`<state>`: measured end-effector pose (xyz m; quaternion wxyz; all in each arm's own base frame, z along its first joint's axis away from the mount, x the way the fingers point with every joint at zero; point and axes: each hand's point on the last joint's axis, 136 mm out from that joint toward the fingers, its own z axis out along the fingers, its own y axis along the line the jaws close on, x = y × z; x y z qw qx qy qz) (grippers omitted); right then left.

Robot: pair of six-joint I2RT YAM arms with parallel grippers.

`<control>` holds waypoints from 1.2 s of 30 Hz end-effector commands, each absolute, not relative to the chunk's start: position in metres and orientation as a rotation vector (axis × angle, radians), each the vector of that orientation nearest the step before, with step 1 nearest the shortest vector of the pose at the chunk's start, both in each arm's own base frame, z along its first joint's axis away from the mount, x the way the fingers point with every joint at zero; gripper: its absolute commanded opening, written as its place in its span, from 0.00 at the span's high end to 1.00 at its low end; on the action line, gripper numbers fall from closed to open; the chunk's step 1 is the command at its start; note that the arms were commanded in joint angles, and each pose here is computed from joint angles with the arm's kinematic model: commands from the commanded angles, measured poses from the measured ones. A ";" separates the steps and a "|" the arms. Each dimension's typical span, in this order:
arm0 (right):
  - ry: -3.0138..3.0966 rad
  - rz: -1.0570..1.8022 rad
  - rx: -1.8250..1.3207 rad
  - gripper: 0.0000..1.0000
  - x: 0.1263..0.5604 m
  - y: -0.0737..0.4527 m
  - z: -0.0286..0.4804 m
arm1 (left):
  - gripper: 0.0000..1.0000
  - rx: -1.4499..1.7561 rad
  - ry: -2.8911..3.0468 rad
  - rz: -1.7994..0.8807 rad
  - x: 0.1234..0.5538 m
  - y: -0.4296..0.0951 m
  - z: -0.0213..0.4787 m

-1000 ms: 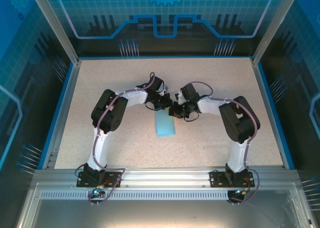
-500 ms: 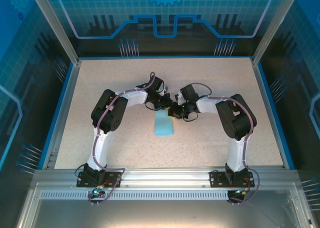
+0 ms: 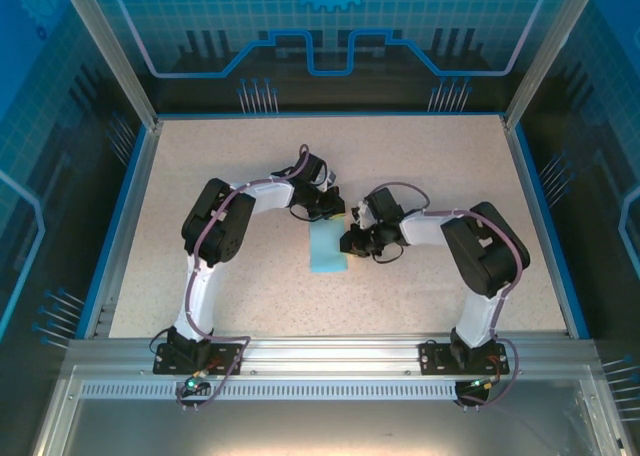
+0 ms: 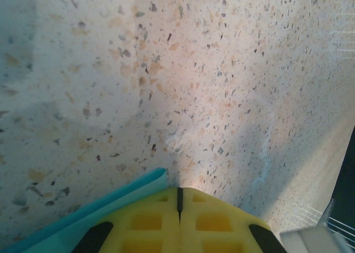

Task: Fold a paper plane with a square sheet of paper (pick it up from the middle)
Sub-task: First fold in half a square sheet of paper at the center of the table.

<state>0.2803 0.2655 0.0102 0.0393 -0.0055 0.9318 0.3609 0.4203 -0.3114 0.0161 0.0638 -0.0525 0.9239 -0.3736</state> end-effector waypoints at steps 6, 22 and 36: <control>3.123 1.073 0.013 0.87 0.192 0.253 -0.013 | 0.95 -0.222 2.896 -1.001 0.409 -0.288 -0.028; 2.753 1.047 0.013 0.87 0.322 0.256 0.069 | 0.95 -0.226 2.899 -1.011 0.407 -0.288 -0.026; 2.780 1.001 0.106 0.88 0.364 0.266 0.023 | 0.90 -0.180 2.833 -1.129 0.416 -0.303 0.016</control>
